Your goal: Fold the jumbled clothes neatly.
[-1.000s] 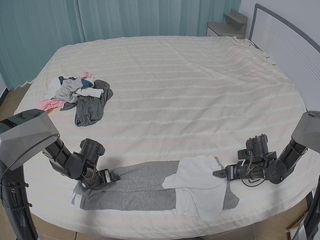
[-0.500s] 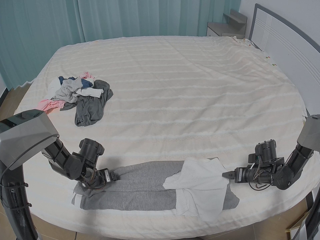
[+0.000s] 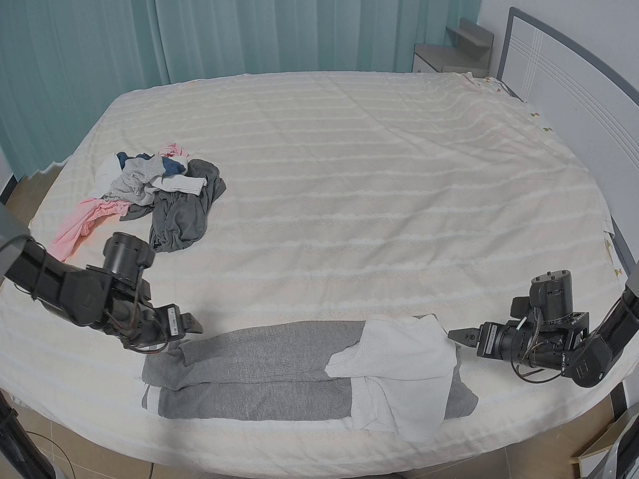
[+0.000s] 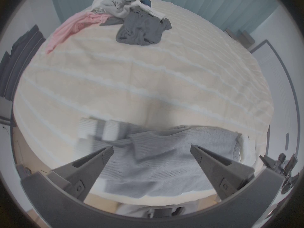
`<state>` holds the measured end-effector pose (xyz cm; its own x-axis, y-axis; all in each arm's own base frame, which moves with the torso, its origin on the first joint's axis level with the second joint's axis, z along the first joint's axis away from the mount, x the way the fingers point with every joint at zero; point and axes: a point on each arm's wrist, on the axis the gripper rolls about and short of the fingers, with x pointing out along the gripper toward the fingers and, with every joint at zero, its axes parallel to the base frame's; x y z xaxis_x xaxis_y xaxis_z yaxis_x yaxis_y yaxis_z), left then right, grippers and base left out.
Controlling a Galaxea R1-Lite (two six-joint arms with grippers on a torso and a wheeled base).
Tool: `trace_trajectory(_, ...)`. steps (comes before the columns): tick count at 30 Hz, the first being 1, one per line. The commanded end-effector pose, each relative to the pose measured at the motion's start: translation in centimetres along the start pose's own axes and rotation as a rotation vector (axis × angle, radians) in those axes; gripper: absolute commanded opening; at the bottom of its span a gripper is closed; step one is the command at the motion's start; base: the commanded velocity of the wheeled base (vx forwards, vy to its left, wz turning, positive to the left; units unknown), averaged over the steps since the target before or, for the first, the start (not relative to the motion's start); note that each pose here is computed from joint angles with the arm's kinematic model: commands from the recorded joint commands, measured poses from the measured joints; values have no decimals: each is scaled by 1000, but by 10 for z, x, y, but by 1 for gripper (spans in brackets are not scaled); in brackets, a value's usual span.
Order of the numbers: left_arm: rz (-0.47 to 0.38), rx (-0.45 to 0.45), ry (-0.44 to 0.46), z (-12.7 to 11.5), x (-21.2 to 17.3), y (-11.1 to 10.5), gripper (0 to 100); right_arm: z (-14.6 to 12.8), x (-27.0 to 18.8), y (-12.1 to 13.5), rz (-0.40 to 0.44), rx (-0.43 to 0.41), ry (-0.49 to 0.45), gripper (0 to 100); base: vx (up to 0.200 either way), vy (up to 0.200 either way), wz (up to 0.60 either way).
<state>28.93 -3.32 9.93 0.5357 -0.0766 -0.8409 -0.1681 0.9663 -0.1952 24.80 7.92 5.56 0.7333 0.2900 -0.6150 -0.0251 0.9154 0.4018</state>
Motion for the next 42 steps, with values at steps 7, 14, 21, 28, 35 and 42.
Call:
trace_trajectory(7, -10, 115, 89, -34, -29, 30, 100, -18, -43, 2, 35, 3, -14, 100, 0, 0, 0)
trace_trajectory(14, 5, 208, 142, -63, -8, 37, 100, -23, -67, 6, 81, -16, -52, 100, 0, 0, 0)
trace_trajectory(21, 61, 216, 116, -69, 33, 43, 100, -35, -87, 11, 137, -47, -52, 100, 0, 0, 0)
trace_trajectory(28, 103, 214, 141, -71, 63, 47, 100, -36, -87, 12, 147, -51, -48, 100, 0, 0, 0)
trace_trajectory(35, 89, 184, 79, -63, 73, 44, 100, -38, -86, 11, 141, -50, -35, 100, 0, 0, 0)
trace_trajectory(42, 86, 182, 79, -61, 77, 43, 100, -38, -86, 11, 142, -49, -36, 100, 0, 0, 0)
